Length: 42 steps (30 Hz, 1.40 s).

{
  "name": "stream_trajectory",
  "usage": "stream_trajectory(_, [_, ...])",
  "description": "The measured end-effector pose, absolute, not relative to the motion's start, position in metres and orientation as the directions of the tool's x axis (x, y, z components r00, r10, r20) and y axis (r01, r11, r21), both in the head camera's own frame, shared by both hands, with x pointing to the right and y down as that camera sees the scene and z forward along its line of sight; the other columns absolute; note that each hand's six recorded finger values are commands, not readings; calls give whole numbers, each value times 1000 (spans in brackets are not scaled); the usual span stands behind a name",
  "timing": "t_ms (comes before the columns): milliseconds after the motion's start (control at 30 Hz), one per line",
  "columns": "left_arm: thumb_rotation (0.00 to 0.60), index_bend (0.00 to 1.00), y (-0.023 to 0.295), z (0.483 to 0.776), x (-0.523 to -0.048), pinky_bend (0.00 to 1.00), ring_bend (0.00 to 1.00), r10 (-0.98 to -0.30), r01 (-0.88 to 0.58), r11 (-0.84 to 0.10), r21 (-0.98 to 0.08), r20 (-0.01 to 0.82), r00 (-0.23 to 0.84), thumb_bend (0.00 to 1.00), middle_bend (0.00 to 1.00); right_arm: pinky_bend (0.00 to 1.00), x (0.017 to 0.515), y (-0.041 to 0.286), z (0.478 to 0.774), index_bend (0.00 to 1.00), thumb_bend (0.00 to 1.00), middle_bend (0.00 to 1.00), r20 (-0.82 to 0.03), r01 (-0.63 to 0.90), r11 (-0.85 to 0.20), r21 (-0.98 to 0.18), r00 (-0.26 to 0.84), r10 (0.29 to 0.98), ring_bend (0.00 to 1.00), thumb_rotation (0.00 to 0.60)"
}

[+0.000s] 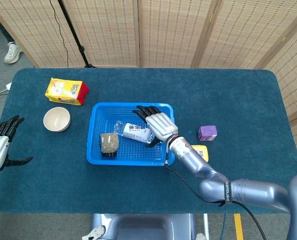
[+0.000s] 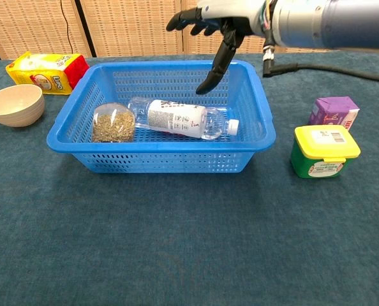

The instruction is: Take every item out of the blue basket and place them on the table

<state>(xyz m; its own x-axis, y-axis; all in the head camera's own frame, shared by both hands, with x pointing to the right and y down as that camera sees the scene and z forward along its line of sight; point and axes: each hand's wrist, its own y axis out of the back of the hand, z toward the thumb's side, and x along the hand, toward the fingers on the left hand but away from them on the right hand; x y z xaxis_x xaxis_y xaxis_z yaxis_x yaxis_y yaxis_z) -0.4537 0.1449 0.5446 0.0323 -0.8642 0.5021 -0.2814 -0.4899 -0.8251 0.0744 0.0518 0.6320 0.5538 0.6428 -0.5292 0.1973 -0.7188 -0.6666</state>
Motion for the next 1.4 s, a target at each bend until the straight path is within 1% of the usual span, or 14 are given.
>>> stream_trajectory(167, [600, 0, 141, 548, -458, 0, 0, -859, -282, -496, -821, 512, 18, 99, 0, 0, 49, 73, 658, 0, 0, 0, -551, 135, -735, -665, 575, 605, 0, 600])
stream_trajectory(267, [600, 0, 141, 548, -459, 0, 0, -859, -286, -494, -821, 512, 15, 99, 0, 0, 42, 79, 670, 0, 0, 0, -560, 95, -730, -677, 577, 594, 0, 600])
stream_trajectory(567, [600, 0, 142, 548, -464, 0, 0, -860, -283, -490, -824, 510, 3, 99, 0, 17, 52, 70, 702, 0, 0, 0, -599, 72, -729, -681, 518, 611, 0, 600])
stream_trajectory(700, [600, 0, 142, 549, -462, 0, 0, -859, -277, -493, -825, 512, 5, 99, 0, 38, 55, 73, 711, 0, 0, 0, -619, 87, -752, -654, 510, 597, 0, 600])
stream_trajectory(967, [600, 0, 143, 551, -460, 0, 0, -858, -270, -496, -825, 514, 5, 99, 0, 65, 62, 71, 732, 0, 0, 1, -642, 72, -757, -650, 481, 597, 0, 600])
stream_trajectory(1033, [600, 0, 142, 551, -461, 0, 0, -858, -269, -495, -826, 514, -1, 99, 0, 79, 64, 69, 737, 0, 0, 15, -648, 68, -756, -651, 470, 600, 0, 600])
stream_trajectory(1067, [600, 0, 142, 551, -462, 0, 0, -857, -268, -495, -827, 515, -4, 99, 0, 95, 66, 68, 741, 5, 0, 40, -653, 68, -758, -649, 463, 600, 4, 600])
stream_trajectory(1133, [600, 0, 141, 552, -463, 0, 0, -857, -268, -495, -827, 516, -9, 99, 0, 163, 68, 68, 746, 39, 0, 116, -659, 72, -762, -644, 455, 600, 58, 600])
stream_trajectory(1200, [600, 0, 141, 553, -463, 0, 0, -856, -267, -496, -826, 517, -10, 98, 0, 307, 69, 68, 750, 149, 0, 256, -662, 80, -764, -640, 447, 601, 218, 600])
stream_trajectory(1233, [600, 0, 141, 553, -462, 0, 0, -855, -266, -498, -826, 518, -9, 99, 0, 356, 70, 68, 751, 192, 0, 310, -663, 81, -764, -641, 444, 603, 281, 600])
stream_trajectory(1267, [600, 0, 141, 554, -462, 0, 0, -854, -265, -500, -825, 520, -8, 99, 0, 419, 70, 69, 753, 259, 0, 396, -661, 83, -761, -644, 441, 607, 374, 600])
stream_trajectory(1300, [600, 0, 141, 554, -461, 0, 0, -853, -264, -502, -824, 522, -7, 99, 0, 451, 70, 69, 754, 303, 7, 453, -657, 86, -757, -648, 440, 612, 432, 600])
stream_trajectory(1333, [600, 0, 141, 554, -461, 0, 0, -852, -265, -503, -823, 523, -6, 99, 0, 488, 70, 69, 754, 368, 36, 526, -652, 89, -752, -653, 440, 618, 507, 600])
stream_trajectory(1400, [600, 0, 142, 555, -460, 0, 0, -852, -265, -504, -822, 524, -5, 99, 0, 517, 69, 68, 752, 473, 151, 622, -631, 103, -735, -671, 442, 638, 605, 600])
